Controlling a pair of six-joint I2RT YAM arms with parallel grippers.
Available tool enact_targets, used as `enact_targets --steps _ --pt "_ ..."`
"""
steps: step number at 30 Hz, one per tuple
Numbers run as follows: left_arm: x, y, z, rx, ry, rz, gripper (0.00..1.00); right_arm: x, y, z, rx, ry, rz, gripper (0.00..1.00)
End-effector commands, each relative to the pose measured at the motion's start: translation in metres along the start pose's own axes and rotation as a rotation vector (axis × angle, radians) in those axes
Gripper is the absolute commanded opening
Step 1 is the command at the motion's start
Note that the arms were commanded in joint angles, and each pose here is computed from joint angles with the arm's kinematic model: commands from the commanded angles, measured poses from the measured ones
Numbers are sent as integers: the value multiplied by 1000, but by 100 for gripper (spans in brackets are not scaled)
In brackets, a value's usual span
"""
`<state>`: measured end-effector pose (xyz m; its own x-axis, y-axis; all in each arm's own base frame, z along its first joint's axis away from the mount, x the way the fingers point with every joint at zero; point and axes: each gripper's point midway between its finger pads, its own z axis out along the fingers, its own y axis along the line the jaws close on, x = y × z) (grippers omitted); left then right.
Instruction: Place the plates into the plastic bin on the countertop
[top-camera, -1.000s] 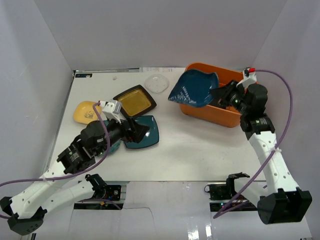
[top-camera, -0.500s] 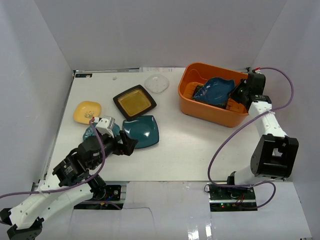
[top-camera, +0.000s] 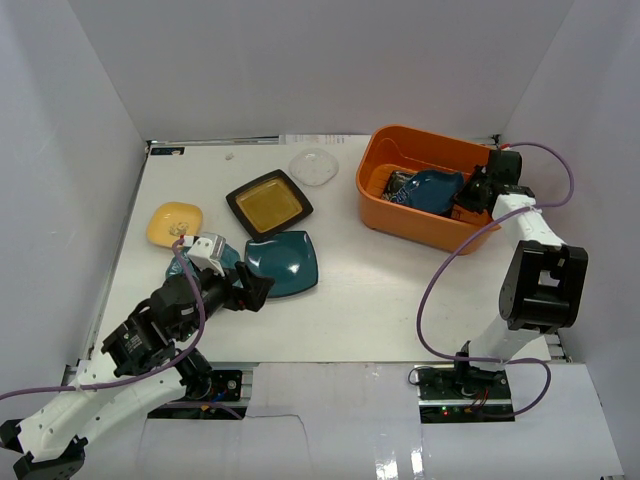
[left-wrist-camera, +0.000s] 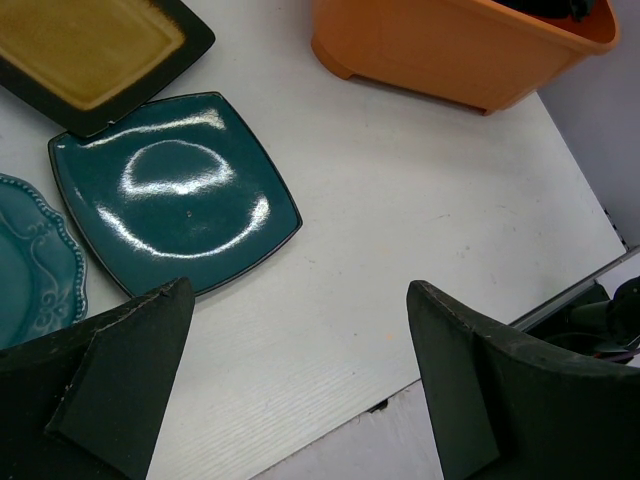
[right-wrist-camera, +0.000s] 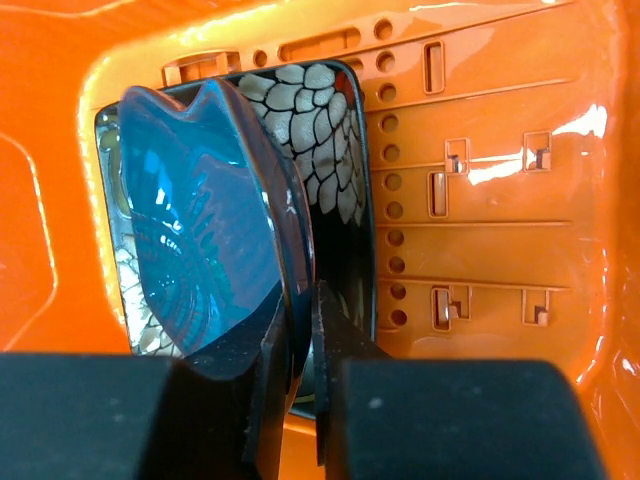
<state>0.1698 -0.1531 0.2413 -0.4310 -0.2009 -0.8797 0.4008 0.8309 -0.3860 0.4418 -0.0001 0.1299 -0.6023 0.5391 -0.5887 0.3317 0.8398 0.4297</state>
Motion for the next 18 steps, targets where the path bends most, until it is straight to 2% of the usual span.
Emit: enact_targets --steps 1,2,5,6,8,10,13,16,18 --pt "0 1 3 -7 -5 3 98 -31 19 -6 -58 -87 -39 16" --pt "-1 1 2 -7 -6 2 98 -28 16 -5 -46 -78 -46 18" --pt "0 2 3 -9 -4 3 98 -25 6 -3 0 -69 -58 36" --pt "0 1 3 -9 -4 3 98 -24 3 -4 15 -61 -69 47" --pt "0 1 3 -10 -3 3 98 -27 1 -7 33 -72 -80 55" --pt "1 2 4 -12 3 5 98 -31 -5 -12 71 -83 -97 68" --pt "0 1 4 -11 -1 4 98 -40 -3 -25 85 -110 -122 78" --pt "1 2 5 -16 1 5 98 -57 10 -50 56 -177 -140 93" --pt "1 3 5 -20 0 4 98 -58 20 -64 23 -203 -157 96"
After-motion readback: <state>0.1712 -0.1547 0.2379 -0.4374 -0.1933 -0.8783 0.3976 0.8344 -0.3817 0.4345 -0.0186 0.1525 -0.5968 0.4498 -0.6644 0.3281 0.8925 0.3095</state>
